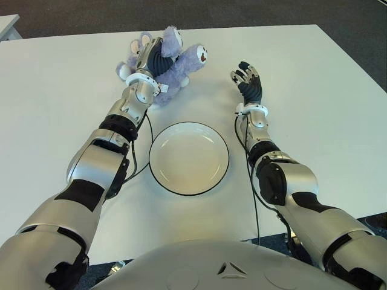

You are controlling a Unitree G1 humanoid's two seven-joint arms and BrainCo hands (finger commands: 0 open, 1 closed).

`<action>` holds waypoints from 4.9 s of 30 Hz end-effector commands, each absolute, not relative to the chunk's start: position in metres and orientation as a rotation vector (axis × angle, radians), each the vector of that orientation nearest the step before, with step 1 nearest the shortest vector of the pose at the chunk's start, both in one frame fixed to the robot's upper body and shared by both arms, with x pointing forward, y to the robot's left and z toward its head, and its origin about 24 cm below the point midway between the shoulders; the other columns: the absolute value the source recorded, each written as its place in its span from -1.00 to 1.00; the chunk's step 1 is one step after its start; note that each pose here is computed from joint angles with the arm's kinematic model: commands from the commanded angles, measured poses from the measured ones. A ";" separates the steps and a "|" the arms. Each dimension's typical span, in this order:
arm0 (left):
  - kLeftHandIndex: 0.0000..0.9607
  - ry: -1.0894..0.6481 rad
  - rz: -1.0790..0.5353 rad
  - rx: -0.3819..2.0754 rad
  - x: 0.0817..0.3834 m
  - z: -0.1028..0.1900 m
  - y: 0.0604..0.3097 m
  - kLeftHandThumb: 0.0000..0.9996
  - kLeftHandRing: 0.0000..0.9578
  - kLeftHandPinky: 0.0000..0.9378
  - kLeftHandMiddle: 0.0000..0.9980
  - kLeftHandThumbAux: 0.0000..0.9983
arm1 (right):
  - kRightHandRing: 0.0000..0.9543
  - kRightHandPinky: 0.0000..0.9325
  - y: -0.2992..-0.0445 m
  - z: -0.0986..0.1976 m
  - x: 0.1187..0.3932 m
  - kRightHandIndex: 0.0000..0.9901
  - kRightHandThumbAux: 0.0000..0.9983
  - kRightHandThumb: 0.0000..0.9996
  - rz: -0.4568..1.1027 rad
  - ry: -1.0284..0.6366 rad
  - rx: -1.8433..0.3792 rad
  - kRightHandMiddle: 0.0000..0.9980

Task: Put the doll into the plate.

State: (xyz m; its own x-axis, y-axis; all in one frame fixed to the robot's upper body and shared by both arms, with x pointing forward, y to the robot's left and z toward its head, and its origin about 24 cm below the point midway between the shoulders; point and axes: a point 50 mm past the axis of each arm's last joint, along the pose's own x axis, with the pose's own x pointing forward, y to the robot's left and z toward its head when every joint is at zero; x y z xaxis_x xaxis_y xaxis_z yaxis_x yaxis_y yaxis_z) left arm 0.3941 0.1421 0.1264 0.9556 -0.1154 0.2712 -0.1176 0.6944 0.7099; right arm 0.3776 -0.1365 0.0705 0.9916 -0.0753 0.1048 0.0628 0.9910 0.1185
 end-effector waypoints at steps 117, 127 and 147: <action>0.71 -0.667 -0.068 0.976 0.341 0.212 0.140 0.87 0.83 0.84 0.77 0.20 | -0.70 -0.65 -0.135 0.058 0.373 -0.62 0.58 -0.03 -0.088 -0.056 0.113 -0.67; 0.66 -0.738 -0.084 1.008 0.333 0.216 0.137 0.90 0.80 0.80 0.72 0.20 | -0.71 -0.65 -0.135 0.058 0.372 -0.62 0.57 -0.06 -0.088 -0.057 0.111 -0.69; 0.64 -0.808 -0.136 1.023 0.313 0.218 0.131 0.88 0.76 0.74 0.68 0.21 | -0.71 -0.65 -0.134 0.058 0.373 -0.63 0.58 -0.10 -0.085 -0.055 0.110 -0.69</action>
State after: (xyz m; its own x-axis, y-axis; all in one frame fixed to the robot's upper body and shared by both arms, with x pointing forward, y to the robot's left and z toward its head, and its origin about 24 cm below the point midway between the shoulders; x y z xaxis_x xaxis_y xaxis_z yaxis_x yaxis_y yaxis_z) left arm 0.3160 0.1296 0.2194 0.7028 -0.4594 0.5432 -0.2659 0.5386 0.7995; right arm 0.3775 -0.1364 0.0705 0.9901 -0.0940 0.1042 0.0821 0.9901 0.1138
